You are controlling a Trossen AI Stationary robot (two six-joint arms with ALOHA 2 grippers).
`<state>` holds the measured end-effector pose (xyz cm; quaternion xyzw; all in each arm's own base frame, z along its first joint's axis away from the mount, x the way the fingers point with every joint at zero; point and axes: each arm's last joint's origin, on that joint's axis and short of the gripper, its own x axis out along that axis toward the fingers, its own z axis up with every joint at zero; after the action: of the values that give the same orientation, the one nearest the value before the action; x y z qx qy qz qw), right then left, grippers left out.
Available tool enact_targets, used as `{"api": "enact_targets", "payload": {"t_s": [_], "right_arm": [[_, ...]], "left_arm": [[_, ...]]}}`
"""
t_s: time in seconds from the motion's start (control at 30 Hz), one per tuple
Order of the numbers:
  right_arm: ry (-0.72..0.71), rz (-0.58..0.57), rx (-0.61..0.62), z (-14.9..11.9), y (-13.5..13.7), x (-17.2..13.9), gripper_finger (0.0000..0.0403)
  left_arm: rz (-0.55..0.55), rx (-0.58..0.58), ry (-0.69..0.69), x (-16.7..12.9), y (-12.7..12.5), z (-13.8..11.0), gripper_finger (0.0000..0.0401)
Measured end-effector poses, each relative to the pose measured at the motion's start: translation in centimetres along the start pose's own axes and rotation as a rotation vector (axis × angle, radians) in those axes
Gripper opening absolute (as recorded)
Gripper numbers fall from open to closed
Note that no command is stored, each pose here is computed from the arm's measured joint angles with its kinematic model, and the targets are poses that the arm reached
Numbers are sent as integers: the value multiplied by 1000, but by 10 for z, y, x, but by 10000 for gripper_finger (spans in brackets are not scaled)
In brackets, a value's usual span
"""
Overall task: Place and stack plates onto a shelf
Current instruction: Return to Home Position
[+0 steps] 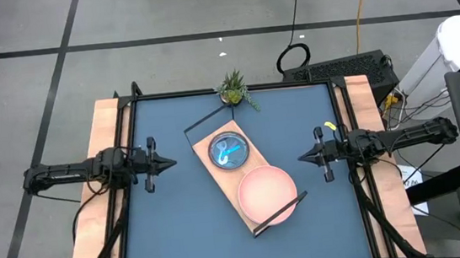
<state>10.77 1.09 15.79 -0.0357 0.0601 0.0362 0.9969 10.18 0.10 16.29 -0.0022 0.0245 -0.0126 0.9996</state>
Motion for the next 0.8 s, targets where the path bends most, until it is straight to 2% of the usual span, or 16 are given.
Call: {"api": "enact_targets", "payload": {"t_s": [0.2, 0.43, 0.63, 0.8], "right_arm": [[-18, -62, -14, 2, -2, -1, 0], [-103, 54, -78, 7, 0, -7, 0], [-148, 6, -78, 10, -6, -13, 0], [-133, -39, -85, 9, -10, -12, 0]], "left_arm": [[35, 27, -1, 0, 1, 0, 3], [50, 35, 2, 0, 1, 0, 3], [50, 36, 4, 0, 1, 0, 3], [50, 21, 4, 0, 1, 0, 3]]}}
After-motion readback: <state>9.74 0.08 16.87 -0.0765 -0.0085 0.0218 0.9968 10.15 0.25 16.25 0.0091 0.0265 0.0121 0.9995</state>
